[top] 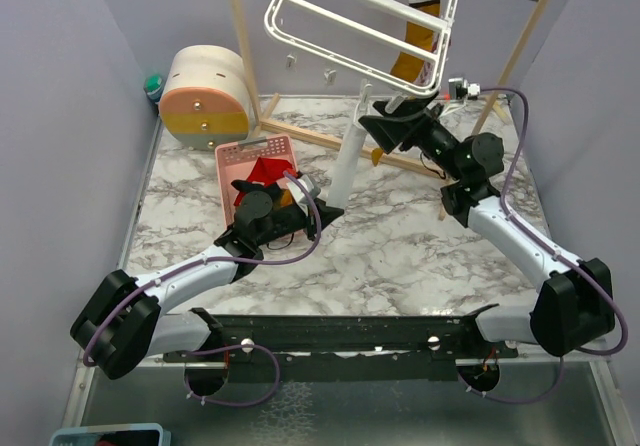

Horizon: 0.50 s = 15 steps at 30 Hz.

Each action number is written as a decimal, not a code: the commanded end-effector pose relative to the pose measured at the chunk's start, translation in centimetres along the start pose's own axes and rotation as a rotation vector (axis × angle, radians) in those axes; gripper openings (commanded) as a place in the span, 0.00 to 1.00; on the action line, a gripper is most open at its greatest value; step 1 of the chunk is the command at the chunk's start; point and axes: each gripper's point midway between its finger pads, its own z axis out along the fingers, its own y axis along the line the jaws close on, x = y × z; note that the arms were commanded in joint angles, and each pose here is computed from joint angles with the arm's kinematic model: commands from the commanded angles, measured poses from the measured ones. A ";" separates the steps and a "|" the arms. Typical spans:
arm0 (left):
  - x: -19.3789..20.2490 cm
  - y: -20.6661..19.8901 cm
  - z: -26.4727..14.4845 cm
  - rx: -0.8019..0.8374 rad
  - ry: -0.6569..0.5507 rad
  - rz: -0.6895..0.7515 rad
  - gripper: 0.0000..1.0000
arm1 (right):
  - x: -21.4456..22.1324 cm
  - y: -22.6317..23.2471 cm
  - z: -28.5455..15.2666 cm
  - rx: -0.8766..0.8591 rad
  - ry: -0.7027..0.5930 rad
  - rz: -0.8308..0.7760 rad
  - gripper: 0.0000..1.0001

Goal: Remove the socks clipped to the hanger

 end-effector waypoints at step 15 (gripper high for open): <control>-0.2 -1.1 0.1 0.047 0.017 -0.036 0.00 | 0.2 -0.3 -3.1 -0.051 -0.323 0.134 1.00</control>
